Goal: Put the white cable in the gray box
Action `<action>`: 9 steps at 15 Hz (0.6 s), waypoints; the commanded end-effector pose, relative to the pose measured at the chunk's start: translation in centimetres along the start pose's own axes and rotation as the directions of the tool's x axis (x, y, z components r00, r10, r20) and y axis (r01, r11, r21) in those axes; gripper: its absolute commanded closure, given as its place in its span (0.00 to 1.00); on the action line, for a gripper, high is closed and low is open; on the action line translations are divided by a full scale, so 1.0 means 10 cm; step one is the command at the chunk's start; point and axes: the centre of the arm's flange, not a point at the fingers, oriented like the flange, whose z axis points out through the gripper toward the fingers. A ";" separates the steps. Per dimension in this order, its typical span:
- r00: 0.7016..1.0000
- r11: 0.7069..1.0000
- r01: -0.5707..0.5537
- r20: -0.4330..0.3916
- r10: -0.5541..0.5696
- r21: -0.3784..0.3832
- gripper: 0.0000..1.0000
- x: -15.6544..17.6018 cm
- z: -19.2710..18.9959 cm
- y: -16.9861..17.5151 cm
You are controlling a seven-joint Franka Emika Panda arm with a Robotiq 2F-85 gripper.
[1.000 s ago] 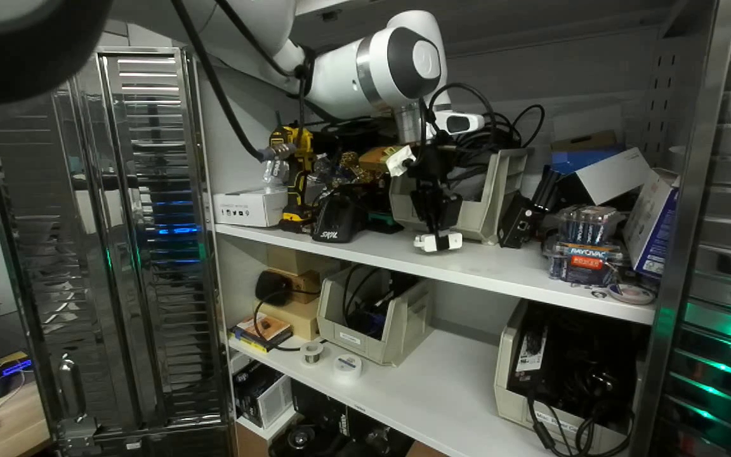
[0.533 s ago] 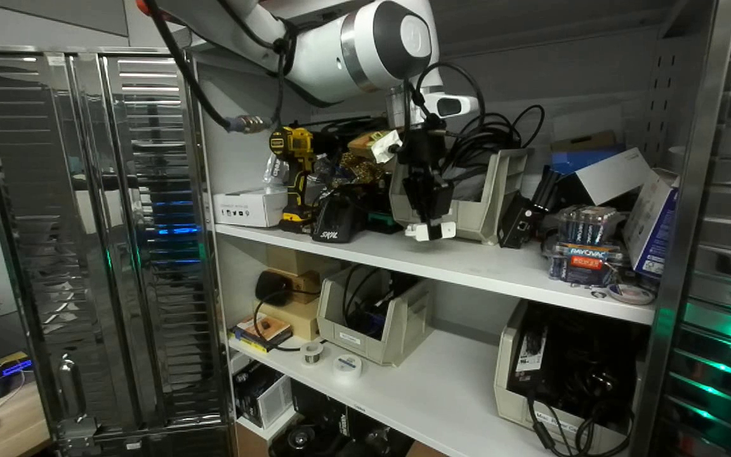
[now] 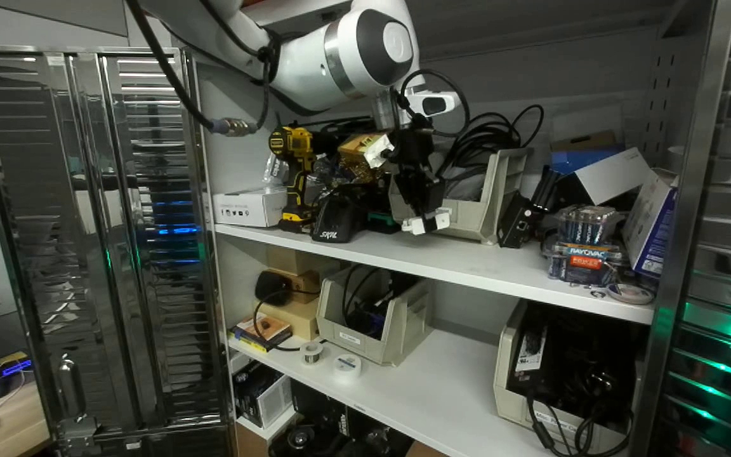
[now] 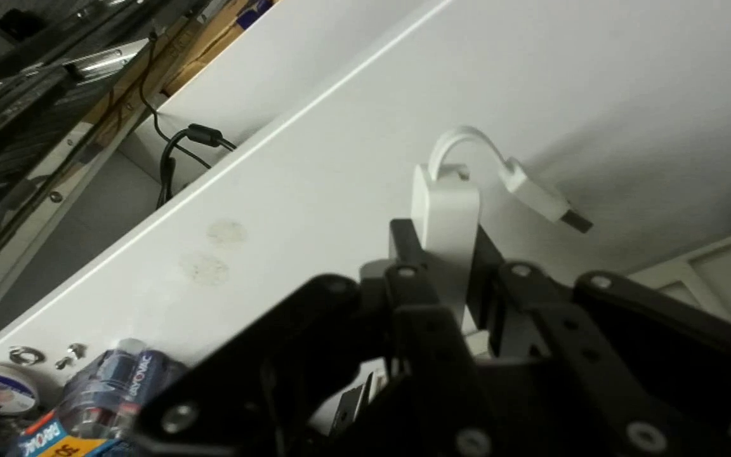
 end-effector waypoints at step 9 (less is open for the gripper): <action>0.900 1.000 -0.004 -0.437 -0.009 -0.030 0.95 -0.82 -0.46 0.07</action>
